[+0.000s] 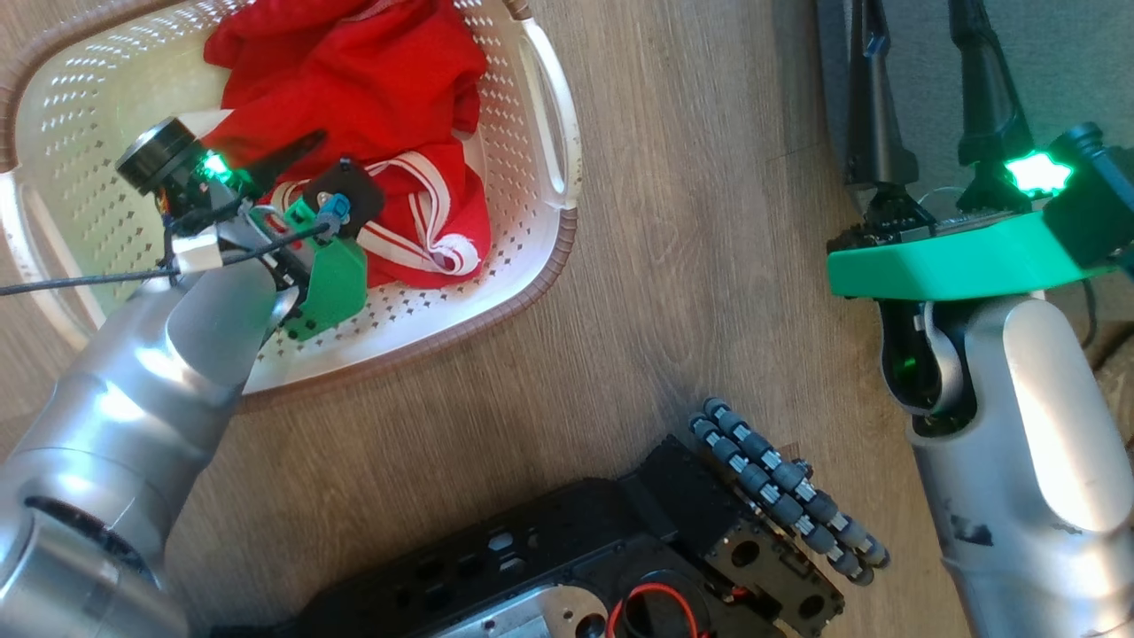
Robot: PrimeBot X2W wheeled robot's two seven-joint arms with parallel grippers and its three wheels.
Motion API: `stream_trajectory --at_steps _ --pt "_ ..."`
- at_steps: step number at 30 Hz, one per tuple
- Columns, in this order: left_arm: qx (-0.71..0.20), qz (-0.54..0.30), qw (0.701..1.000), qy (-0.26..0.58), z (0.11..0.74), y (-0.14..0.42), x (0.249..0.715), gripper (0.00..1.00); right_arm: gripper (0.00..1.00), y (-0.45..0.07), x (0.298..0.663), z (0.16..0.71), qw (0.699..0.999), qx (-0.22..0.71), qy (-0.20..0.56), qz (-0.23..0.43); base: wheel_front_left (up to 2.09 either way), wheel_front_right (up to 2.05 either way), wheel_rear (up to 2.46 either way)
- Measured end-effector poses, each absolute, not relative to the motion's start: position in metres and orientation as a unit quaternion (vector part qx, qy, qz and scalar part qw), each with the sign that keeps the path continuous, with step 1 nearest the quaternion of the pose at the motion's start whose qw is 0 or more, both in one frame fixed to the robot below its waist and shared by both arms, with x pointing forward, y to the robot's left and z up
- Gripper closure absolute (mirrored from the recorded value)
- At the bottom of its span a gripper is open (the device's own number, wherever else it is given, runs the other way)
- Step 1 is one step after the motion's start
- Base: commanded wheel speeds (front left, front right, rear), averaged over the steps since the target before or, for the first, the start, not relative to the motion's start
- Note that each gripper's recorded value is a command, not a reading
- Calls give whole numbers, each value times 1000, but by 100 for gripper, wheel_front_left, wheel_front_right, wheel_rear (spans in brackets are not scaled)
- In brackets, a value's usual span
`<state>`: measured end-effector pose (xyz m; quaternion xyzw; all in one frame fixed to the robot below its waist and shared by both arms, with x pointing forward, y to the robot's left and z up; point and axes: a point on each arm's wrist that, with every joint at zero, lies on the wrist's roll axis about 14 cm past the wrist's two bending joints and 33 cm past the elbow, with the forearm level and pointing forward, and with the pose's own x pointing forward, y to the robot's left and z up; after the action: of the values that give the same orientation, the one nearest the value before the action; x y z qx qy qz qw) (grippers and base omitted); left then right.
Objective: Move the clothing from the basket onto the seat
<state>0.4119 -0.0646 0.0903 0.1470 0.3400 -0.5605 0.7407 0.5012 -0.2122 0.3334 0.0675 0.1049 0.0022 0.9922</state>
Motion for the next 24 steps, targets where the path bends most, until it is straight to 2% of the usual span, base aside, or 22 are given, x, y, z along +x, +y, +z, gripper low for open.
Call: stream_trajectory --at_steps 15,16,17,18,19,24 --pt "167 -558 730 357 86 -62 406 0 0 -212 503 335 993 63 101 3 0 0 0" --pt "167 -558 730 359 86 -62 406 13 0 -212 503 336 993 63 100 3 0 0 0" --pt "164 -556 730 362 87 -63 405 38 0 -212 503 336 993 63 100 3 0 0 0" --pt "163 -555 730 363 87 -63 405 75 0 -212 503 336 993 63 99 3 0 0 0" --pt "158 -555 729 366 87 -64 404 100 0 -213 503 337 993 63 99 3 0 0 0" --pt "145 -545 736 373 90 -65 406 100 0 -215 503 337 993 62 99 -1 0 0 0"
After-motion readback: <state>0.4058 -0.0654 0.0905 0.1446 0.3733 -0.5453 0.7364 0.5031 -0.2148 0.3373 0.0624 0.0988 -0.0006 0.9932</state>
